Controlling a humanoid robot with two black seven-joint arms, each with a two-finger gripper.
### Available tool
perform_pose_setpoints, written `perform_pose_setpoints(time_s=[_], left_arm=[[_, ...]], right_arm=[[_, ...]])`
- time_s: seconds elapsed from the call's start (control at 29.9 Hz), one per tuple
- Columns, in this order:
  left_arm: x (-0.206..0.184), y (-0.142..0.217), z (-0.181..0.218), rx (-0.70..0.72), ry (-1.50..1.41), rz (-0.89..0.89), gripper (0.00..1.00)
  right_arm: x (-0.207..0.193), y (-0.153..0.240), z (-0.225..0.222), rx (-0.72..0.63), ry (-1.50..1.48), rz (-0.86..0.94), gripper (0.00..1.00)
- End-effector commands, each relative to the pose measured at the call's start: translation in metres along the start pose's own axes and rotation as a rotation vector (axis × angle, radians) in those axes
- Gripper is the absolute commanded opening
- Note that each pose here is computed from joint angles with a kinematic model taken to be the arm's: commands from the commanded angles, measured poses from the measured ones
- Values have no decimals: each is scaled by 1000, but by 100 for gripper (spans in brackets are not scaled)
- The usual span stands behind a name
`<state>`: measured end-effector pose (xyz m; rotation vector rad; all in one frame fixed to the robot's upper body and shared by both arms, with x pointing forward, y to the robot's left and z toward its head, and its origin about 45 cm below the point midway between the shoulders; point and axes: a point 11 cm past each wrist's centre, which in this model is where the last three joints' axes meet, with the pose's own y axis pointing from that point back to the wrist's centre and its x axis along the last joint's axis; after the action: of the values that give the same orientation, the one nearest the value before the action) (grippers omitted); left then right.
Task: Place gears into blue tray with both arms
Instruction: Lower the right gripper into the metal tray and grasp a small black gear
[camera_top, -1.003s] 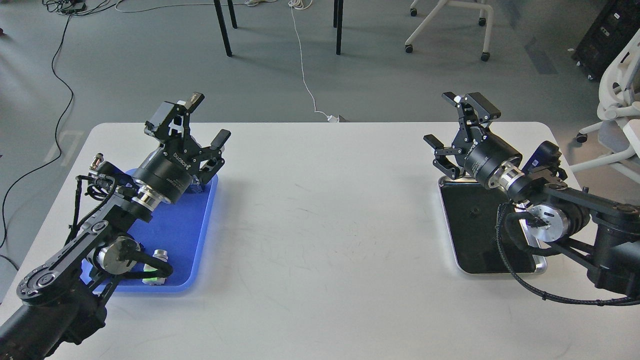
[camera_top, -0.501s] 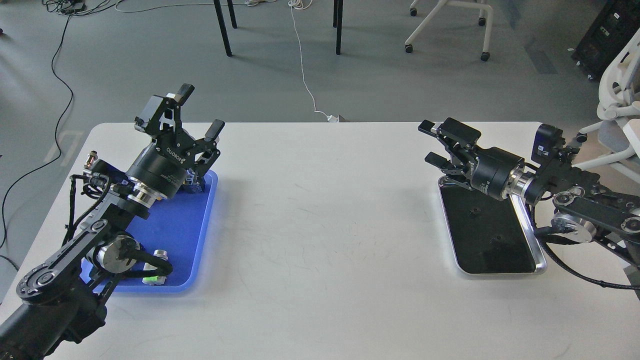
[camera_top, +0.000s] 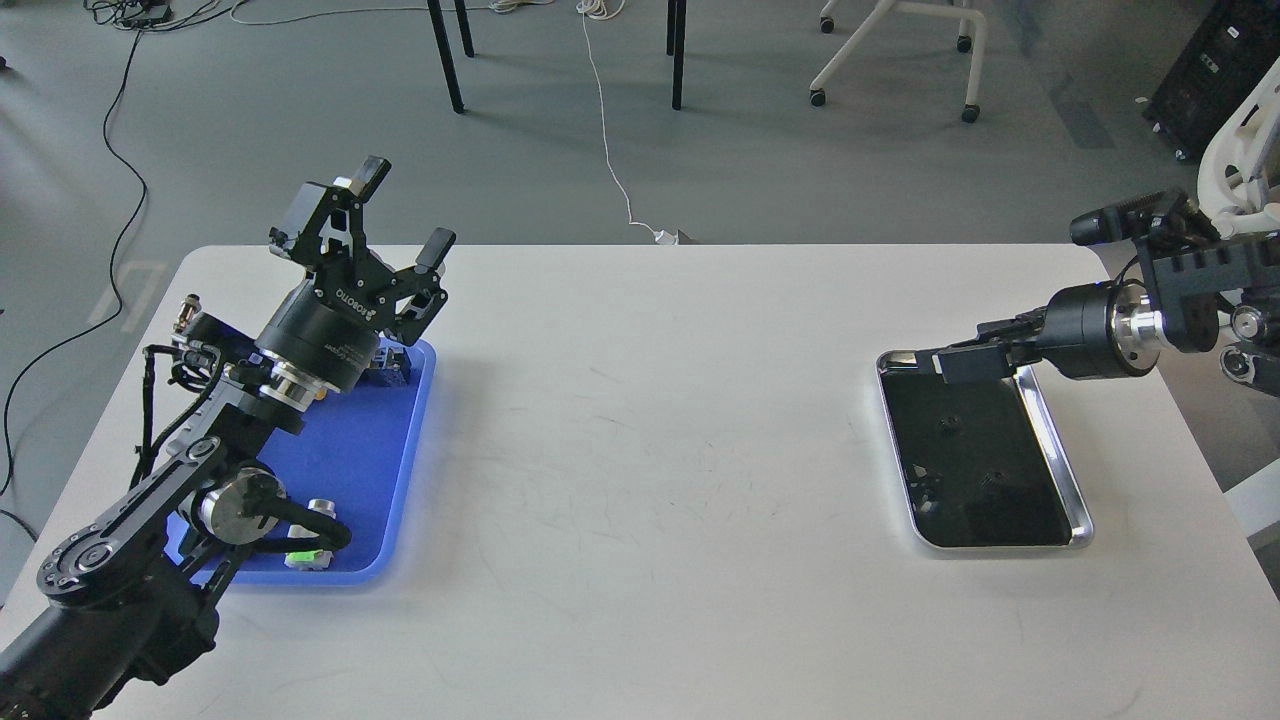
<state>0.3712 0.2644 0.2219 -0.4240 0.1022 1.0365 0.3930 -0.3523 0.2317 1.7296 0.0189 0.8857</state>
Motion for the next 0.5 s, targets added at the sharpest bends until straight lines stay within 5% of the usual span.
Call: perform_pose_setpoints(time_s=[0.0, 0.47], left_arm=[[-1, 0, 1, -2, 0, -3, 98], [0, 0, 4, -5, -8, -6, 98]], right_arm=[[-3, -6, 14, -78, 153, -94, 97], [-14, -67, 2, -85, 327, -170, 77]])
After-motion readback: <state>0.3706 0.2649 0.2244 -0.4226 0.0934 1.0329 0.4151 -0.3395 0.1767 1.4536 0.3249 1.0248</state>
